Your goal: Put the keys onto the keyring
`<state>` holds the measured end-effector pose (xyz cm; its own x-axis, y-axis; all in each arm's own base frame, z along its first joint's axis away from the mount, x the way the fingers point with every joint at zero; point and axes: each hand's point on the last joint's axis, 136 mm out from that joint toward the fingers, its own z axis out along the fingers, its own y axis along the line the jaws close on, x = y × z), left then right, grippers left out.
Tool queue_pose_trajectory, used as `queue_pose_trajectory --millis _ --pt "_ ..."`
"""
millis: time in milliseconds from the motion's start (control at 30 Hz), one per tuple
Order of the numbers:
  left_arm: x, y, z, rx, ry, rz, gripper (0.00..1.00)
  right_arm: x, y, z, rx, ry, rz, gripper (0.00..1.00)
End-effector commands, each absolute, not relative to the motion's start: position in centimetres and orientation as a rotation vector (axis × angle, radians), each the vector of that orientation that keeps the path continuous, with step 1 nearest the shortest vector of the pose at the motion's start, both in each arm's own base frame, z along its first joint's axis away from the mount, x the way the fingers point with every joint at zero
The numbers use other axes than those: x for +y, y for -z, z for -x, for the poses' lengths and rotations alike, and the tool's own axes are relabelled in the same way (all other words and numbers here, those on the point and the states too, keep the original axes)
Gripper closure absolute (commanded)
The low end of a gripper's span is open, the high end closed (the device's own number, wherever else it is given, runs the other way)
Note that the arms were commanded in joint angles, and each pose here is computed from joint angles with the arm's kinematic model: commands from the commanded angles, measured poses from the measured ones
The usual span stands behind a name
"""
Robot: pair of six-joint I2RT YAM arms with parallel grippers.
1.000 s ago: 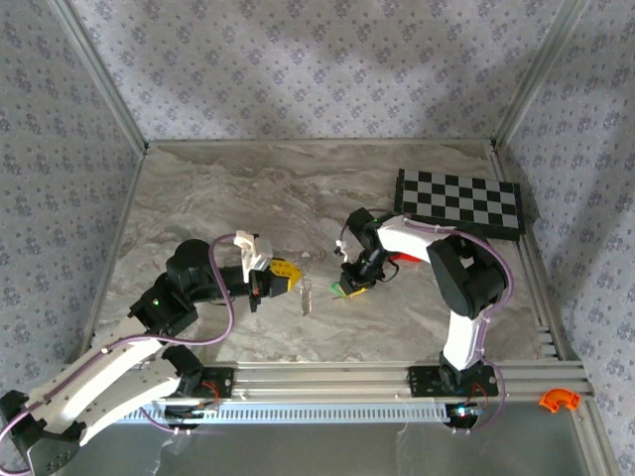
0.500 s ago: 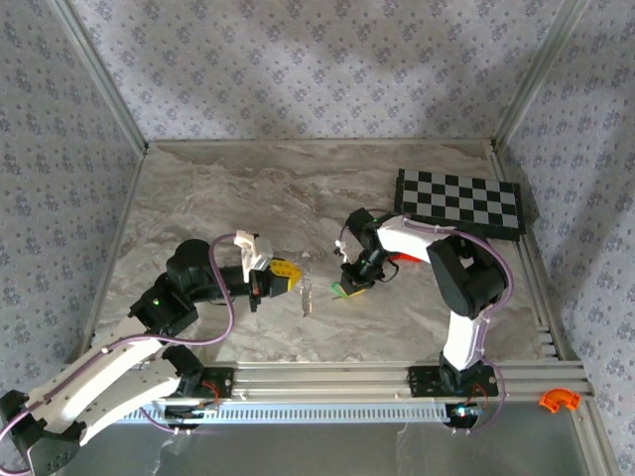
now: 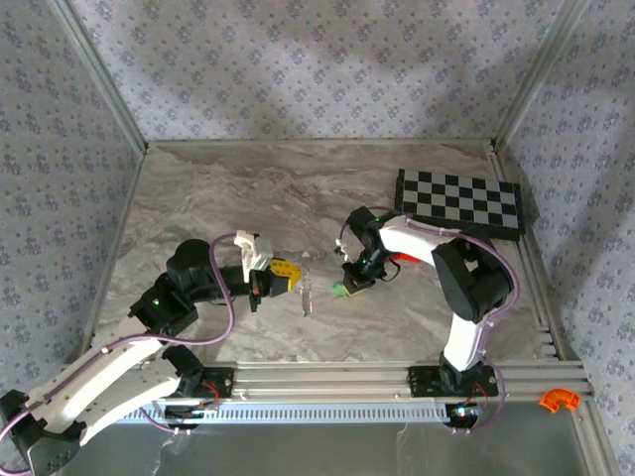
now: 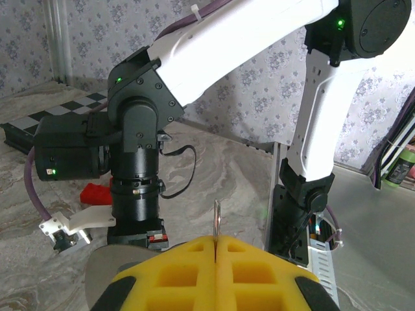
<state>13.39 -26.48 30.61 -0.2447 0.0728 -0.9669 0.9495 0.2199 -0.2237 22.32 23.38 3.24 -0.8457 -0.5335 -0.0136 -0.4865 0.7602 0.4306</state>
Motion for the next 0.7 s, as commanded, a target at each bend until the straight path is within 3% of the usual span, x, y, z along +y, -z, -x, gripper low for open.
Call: queue_pose_trajectory --millis 0,367,667 --pt "-26.4 -33.6 -13.3 1.464 1.175 -0.984 1.00 23.3 -4.9 -22.1 -2.867 0.623 -0.915 0.99" --pt "-26.2 -35.0 -12.8 1.435 1.183 -0.985 1.00 26.1 -13.6 -21.5 -3.033 0.932 -1.246 0.99" --pt "-25.1 -37.1 -11.7 1.391 1.164 -0.988 1.00 27.8 -27.1 -18.8 -3.129 1.525 -1.593 0.99"
